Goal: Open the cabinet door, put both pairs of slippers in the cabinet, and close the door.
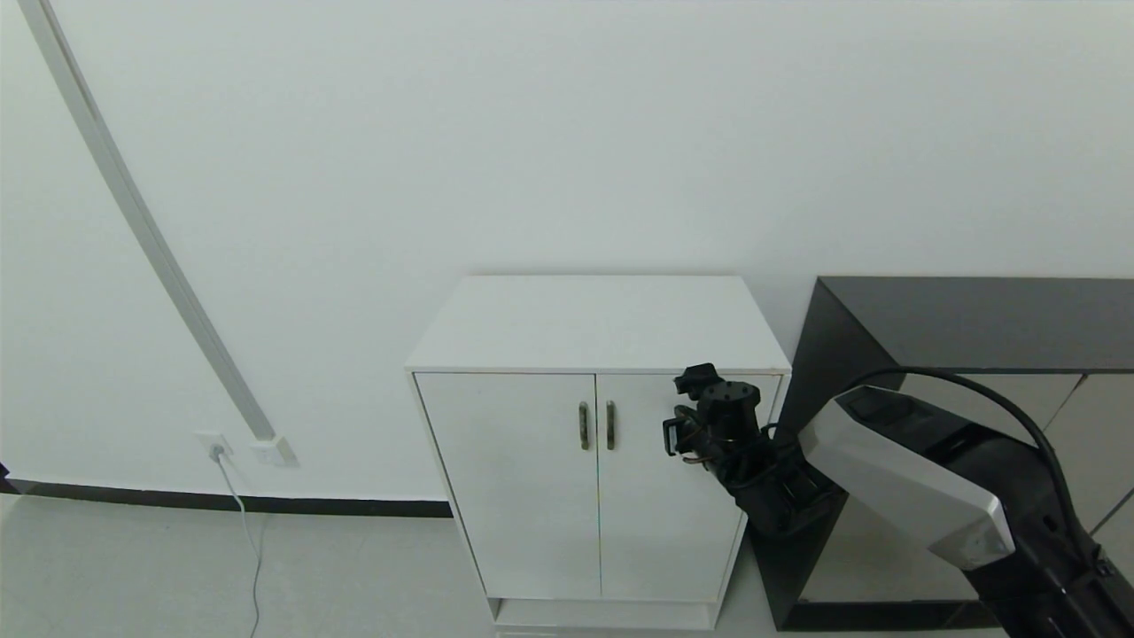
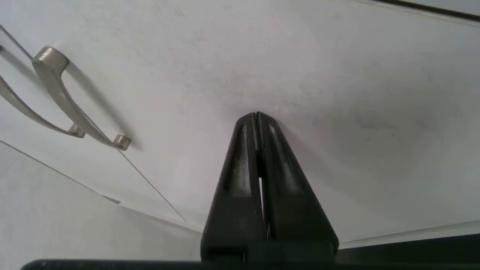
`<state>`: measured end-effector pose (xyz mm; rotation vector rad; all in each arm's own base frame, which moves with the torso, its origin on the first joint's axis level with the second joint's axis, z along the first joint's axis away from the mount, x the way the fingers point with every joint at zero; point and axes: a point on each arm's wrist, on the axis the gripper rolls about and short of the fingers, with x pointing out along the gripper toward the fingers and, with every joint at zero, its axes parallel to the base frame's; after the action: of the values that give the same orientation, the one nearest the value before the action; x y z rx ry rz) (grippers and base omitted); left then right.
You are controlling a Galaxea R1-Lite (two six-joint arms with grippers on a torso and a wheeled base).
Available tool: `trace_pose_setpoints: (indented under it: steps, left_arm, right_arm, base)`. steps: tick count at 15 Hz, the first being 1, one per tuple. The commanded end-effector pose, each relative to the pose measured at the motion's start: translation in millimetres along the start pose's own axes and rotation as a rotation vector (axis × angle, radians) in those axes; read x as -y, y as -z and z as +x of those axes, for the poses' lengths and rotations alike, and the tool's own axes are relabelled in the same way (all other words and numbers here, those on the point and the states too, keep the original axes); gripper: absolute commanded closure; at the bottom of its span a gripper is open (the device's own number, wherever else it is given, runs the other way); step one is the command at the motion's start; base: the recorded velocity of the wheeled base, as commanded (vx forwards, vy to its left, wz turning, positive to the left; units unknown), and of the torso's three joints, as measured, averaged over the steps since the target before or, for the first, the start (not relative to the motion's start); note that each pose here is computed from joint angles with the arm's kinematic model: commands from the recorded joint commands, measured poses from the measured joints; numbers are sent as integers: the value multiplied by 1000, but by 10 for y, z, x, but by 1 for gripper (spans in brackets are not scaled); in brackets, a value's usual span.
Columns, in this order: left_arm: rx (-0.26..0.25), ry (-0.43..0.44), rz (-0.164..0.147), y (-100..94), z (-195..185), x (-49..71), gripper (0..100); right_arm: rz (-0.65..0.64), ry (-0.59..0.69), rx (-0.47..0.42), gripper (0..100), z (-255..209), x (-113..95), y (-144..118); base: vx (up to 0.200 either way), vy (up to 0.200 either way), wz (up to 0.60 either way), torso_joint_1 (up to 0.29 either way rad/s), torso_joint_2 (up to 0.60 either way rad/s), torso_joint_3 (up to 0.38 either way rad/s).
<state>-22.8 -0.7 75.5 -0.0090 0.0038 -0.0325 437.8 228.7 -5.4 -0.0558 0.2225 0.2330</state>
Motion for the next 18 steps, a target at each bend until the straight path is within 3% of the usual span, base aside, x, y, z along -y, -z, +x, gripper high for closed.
trace_pose_setpoints:
  steps: [1, 9, 15, 18]
  left_arm:
    - [1, 0, 0, -1, 0, 0, 100]
    - [1, 0, -2, -1, 0, 0, 100]
    - [1, -2, -6, -1, 0, 0, 100]
    - [-1, -2, -8, 3, 1, 0, 100]
  right_arm:
    - [-3, -2, -10, 100, -56, 9, -15]
    - [-4, -3, -13, 100, -746, 168, -320]
    - [17, 186, -3, 100, -1490, 675, -687]
    - [34, 361, 1, 100, -1963, 1033, -784]
  base:
    - [0, 0, 0, 0, 0, 0]
    - [0, 0, 0, 0, 0, 0]
    - [0, 0, 0, 0, 0, 0]
    - [0, 0, 0, 0, 0, 0]
